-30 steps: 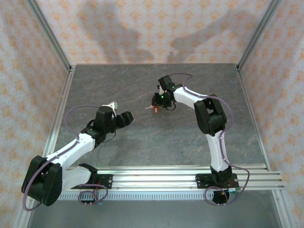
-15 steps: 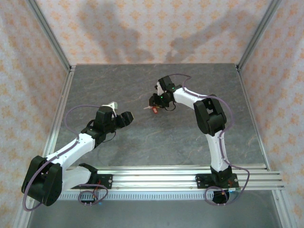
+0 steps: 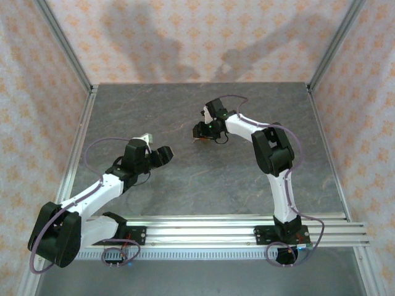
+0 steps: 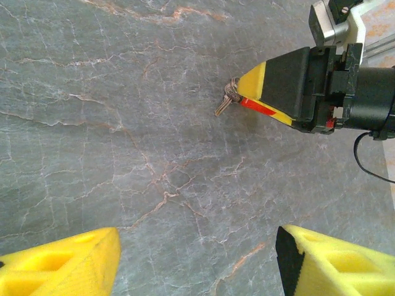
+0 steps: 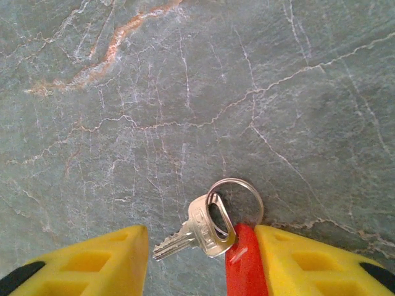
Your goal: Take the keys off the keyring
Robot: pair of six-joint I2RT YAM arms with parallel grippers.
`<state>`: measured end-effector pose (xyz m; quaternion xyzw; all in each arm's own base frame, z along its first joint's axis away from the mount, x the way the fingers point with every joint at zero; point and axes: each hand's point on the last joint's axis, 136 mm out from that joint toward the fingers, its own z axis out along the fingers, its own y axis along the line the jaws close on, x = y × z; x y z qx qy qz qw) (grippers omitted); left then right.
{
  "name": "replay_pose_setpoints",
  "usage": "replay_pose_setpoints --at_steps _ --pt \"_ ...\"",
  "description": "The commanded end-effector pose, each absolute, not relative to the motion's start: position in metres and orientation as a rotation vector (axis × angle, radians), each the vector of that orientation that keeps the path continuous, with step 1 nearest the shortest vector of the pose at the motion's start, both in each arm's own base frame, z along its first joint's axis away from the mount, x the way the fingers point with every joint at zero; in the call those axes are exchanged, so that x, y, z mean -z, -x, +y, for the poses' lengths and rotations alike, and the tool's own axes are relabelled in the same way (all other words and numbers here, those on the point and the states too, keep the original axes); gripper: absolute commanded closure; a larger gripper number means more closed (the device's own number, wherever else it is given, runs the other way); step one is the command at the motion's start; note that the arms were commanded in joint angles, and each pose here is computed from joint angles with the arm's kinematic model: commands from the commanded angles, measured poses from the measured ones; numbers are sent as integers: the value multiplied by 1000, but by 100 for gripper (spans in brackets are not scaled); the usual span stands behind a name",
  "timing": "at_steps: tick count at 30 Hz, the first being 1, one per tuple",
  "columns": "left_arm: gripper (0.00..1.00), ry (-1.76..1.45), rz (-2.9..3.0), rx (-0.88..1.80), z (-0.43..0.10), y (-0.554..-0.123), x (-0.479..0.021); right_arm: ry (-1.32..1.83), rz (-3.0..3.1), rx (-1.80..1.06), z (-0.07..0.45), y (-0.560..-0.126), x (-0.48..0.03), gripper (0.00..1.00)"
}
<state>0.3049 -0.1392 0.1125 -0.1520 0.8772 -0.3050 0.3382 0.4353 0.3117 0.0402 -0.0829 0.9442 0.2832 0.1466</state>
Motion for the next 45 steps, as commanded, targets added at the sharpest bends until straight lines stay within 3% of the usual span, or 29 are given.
replay_pose_setpoints --at_steps 1,14,20,24,32,45 --pt "31 388 2276 801 -141 -303 -114 246 2716 -780 309 -439 -38 55" --pt "31 392 2281 814 -144 -305 -109 208 2727 -753 299 -428 -37 77" --pt "31 394 2278 823 -145 -306 -109 179 2716 -759 296 -423 -41 82" --pt "31 389 2274 829 -147 -307 -111 167 2708 -747 291 -420 -48 92" --pt "31 324 2253 868 -156 -309 -129 227 2692 -742 283 -402 -91 94" --pt "35 4 2129 1049 -193 -312 -214 558 2590 -933 281 -336 -186 94"
